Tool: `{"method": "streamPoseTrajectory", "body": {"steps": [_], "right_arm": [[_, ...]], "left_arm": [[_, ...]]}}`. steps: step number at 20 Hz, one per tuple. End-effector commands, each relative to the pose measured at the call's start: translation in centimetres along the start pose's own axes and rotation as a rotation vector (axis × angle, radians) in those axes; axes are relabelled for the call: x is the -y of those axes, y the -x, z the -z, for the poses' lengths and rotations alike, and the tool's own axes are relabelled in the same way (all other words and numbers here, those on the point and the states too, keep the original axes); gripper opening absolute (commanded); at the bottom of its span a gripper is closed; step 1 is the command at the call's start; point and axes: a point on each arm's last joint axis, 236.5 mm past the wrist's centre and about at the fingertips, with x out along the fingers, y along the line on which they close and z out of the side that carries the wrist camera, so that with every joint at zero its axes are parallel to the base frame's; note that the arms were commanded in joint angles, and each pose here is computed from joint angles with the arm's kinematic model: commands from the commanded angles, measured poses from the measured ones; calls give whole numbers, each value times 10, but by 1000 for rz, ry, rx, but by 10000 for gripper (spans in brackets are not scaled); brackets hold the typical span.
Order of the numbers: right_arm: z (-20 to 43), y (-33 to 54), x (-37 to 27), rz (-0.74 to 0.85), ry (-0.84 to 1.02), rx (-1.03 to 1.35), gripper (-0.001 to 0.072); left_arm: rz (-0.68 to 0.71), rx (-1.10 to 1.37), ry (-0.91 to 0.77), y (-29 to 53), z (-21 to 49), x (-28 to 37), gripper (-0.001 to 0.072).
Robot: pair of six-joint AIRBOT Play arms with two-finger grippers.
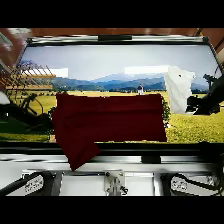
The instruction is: Fold the shirts.
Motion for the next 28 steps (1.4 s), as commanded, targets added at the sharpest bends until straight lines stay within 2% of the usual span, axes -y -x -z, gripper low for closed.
{"method": "streamPoseTrajectory", "body": {"steps": [1,5,10,14,16,17,18,19,20,22,25,28], "right_arm": [[16,-6,6,-42,-41,12,475],[12,-13,-5,-91,-30,30,475],[12,-13,-5,-90,-26,31,475],[12,-13,-5,-91,-26,30,475],[13,-14,-5,-91,-27,28,475],[16,-17,-5,-94,-29,16,476],[23,-25,-6,-99,-32,-9,476],[36,-37,-8,-110,-28,-52,560],[52,-51,-12,-132,-18,-103,616],[84,-78,-26,-201,-14,-193,616],[98,-104,-47,-294,-63,-198,615],[100,-114,-49,-298,-84,-184,611]], "left_arm": [[112,26,110,-41,56,-3,478],[115,-32,121,-74,86,-11,477],[84,-43,82,-92,80,-9,476],[112,-58,83,-108,73,2,469],[112,-30,84,-112,65,4,431],[116,-28,86,-113,64,6,363],[118,-30,87,-113,64,6,222],[119,-32,86,-113,64,6,97],[120,-36,83,-112,65,7,29],[121,-36,79,-112,66,7,30],[128,-39,43,-107,65,11,30],[136,-41,16,-99,61,15,29]]}}
